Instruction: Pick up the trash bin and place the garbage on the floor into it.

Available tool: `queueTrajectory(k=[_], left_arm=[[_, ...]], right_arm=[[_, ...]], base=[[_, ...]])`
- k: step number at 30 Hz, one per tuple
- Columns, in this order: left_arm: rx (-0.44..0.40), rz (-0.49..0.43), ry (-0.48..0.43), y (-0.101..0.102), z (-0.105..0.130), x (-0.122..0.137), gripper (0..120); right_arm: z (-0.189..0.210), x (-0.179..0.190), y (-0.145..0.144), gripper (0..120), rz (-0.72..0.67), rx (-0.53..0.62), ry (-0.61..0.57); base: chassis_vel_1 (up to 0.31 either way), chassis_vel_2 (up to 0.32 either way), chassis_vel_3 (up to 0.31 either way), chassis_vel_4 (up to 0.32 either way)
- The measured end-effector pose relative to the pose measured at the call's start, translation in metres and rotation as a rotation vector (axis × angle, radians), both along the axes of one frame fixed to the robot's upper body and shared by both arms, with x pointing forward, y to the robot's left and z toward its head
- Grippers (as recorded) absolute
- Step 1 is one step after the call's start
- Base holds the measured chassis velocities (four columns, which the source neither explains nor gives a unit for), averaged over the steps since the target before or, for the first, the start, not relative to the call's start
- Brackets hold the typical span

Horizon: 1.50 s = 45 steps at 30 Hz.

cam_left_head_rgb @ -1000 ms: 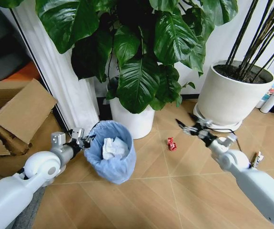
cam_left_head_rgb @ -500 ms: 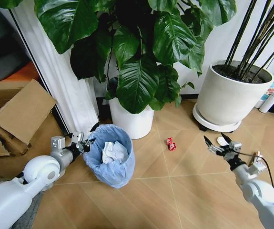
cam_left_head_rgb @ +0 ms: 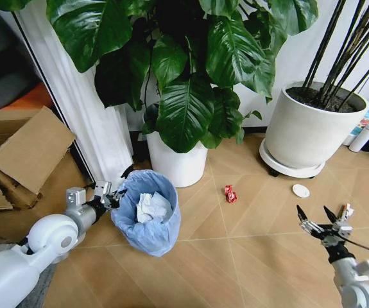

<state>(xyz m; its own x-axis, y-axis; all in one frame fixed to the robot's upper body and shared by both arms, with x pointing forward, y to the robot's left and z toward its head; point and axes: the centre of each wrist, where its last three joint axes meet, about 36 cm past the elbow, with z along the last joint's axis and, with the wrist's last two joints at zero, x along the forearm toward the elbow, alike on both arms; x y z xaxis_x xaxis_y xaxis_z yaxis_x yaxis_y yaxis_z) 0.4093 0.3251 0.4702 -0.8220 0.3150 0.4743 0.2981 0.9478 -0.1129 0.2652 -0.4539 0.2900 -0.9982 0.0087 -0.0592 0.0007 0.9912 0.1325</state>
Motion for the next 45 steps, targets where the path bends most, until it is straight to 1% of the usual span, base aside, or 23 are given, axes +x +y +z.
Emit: queueTrajectory(k=[2, 7, 29, 45], left_arm=[[-0.003, 0.001, -0.004, 0.000, 0.001, -0.003, 0], [-0.002, 0.001, -0.004, 0.000, 0.000, -0.006, 0], [0.000, 0.000, -0.006, -0.003, 0.000, -0.009, 0], [-0.002, 0.000, -0.008, -0.003, 0.001, -0.009, 0]], right_arm=[[-0.006, -0.010, 0.005, 100, -0.017, 0.012, 0.011], [-0.013, -0.016, 0.006, 100, -0.019, 0.022, 0.022], [-0.016, -0.008, 0.003, 100, -0.017, 0.043, 0.012], [-0.016, -0.009, 0.007, 100, -0.008, 0.048, 0.004]], base=[[0.000, 0.000, 0.000, 0.000], [0.000, 0.000, 0.000, 0.000], [0.000, 0.000, 0.000, 0.000], [-0.013, -0.017, 0.015, 0.019]])
